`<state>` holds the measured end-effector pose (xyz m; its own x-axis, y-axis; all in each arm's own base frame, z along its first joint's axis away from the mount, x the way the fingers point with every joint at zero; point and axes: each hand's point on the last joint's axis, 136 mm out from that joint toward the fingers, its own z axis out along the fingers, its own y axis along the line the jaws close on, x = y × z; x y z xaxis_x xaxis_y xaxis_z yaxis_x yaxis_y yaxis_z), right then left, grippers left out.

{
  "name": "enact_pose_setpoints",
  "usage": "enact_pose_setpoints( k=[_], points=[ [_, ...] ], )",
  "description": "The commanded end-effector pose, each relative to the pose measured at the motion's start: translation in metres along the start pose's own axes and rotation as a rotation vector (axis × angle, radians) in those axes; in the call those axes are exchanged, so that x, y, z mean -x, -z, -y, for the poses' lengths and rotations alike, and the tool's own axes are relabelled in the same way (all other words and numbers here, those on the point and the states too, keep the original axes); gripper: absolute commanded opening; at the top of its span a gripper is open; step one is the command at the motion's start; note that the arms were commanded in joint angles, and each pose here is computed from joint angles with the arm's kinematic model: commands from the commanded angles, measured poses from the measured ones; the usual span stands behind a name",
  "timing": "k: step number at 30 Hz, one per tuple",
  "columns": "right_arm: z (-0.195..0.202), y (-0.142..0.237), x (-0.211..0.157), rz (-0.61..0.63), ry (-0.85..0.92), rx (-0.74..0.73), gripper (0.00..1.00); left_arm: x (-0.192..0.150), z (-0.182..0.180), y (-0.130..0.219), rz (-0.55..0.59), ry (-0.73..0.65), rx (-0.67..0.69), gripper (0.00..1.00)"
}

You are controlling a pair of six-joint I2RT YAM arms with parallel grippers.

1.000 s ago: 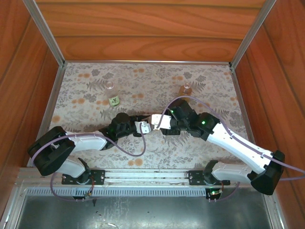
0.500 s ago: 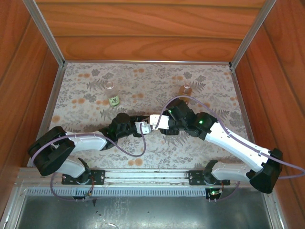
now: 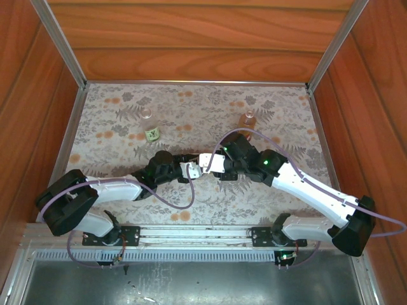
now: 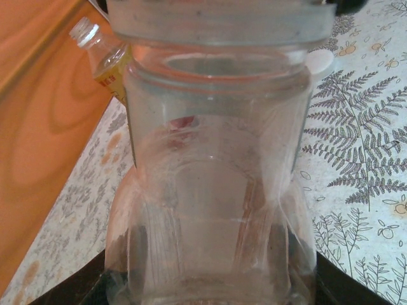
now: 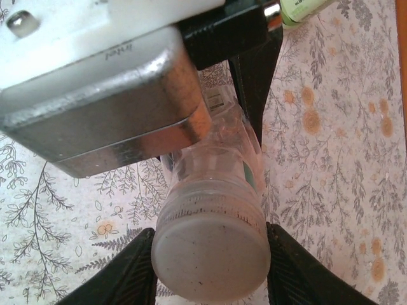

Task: Screw on the bottle caps

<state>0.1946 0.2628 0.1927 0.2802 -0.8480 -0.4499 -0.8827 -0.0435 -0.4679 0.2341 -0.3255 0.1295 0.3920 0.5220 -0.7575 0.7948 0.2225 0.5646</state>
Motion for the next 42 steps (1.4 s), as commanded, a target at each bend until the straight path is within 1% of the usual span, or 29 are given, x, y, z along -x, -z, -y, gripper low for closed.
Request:
enact_pose_setpoints(
  k=[1, 3, 4, 6, 8, 9, 11, 14, 16, 18, 21, 22, 24, 25, 26, 27, 28, 30, 32, 35, 38, 40, 42],
  points=[
    [-0.004, -0.002, 0.003, 0.014, 0.001, 0.009, 0.39, 0.013, -0.006, -0.001, 0.025, -0.018, 0.008, 0.45],
    [-0.004, -0.002, 0.004, 0.023, -0.025, 0.01, 0.35, 0.012, -0.007, -0.002, 0.016, -0.021, 0.017, 0.45],
    [-0.003, -0.001, 0.006, 0.032, -0.059, 0.005, 0.31, 0.011, -0.009, -0.002, 0.01, -0.021, 0.025, 0.45],
    [0.003, -0.001, 0.011, 0.057, -0.183, -0.016, 0.24, 0.01, -0.014, -0.003, -0.003, -0.023, 0.048, 0.45],
    [0.017, 0.001, 0.02, 0.112, -0.381, -0.069, 0.18, 0.009, -0.018, -0.003, -0.016, -0.023, 0.068, 0.45],
    [0.022, 0.001, 0.024, 0.141, -0.492, -0.083, 0.17, 0.008, -0.02, -0.003, -0.021, -0.023, 0.079, 0.45],
    [0.026, 0.001, 0.028, 0.182, -0.758, -0.077, 0.14, 0.006, -0.022, -0.002, -0.035, -0.026, 0.093, 0.45],
    [0.025, 0.0, 0.034, 0.2, -1.128, -0.006, 0.12, 0.004, -0.022, -0.004, -0.042, -0.036, 0.091, 0.45],
    [0.018, 0.0, 0.038, 0.196, -1.259, 0.058, 0.13, 0.004, -0.021, -0.005, -0.04, -0.04, 0.085, 0.45],
    [0.011, 0.001, 0.038, 0.167, -1.303, 0.096, 0.2, 0.005, -0.02, -0.005, -0.036, -0.042, 0.08, 0.45],
    [0.006, 0.004, 0.025, 0.111, -1.278, 0.078, 0.3, 0.005, -0.019, -0.005, -0.035, -0.042, 0.076, 0.45],
    [0.005, 0.005, 0.022, 0.105, -1.239, 0.073, 0.35, 0.004, -0.019, -0.005, -0.036, -0.042, 0.074, 0.45],
    [0.002, 0.009, 0.019, 0.108, -1.094, 0.061, 0.5, 0.003, -0.017, -0.005, -0.036, -0.041, 0.068, 0.45],
    [0.0, 0.011, 0.017, 0.109, -0.988, 0.053, 0.57, 0.003, -0.015, -0.004, -0.036, -0.039, 0.064, 0.45],
    [-0.002, 0.014, 0.014, 0.112, -0.873, 0.044, 0.63, 0.002, -0.014, -0.004, -0.033, -0.037, 0.059, 0.45],
    [-0.005, 0.016, 0.012, 0.113, -0.765, 0.037, 0.65, 0.002, -0.012, -0.003, -0.032, -0.038, 0.054, 0.45],
    [-0.005, 0.018, 0.01, 0.116, -0.659, 0.019, 0.67, 0.002, -0.011, -0.002, -0.028, -0.039, 0.048, 0.45],
    [-0.005, 0.023, 0.008, 0.124, -0.505, -0.003, 0.67, 0.003, -0.008, 0.0, -0.018, -0.043, 0.036, 0.45],
    [-0.011, 0.025, 0.012, 0.134, -0.341, 0.025, 0.68, 0.003, -0.005, 0.001, -0.014, -0.044, 0.027, 0.45],
    [-0.016, 0.024, 0.021, 0.159, -0.157, 0.039, 0.69, 0.004, -0.005, 0.002, -0.01, -0.044, 0.024, 0.45],
    [-0.013, 0.017, 0.02, 0.127, -0.053, 0.015, 0.7, 0.005, -0.004, 0.003, -0.008, -0.044, 0.022, 0.45],
    [-0.007, 0.011, 0.016, 0.096, -0.022, -0.012, 0.7, 0.006, -0.005, 0.004, -0.005, -0.043, 0.022, 0.45],
    [-0.004, 0.006, 0.014, 0.08, -0.012, -0.025, 0.68, 0.006, -0.004, 0.004, -0.002, -0.04, 0.017, 0.45]
  ],
)
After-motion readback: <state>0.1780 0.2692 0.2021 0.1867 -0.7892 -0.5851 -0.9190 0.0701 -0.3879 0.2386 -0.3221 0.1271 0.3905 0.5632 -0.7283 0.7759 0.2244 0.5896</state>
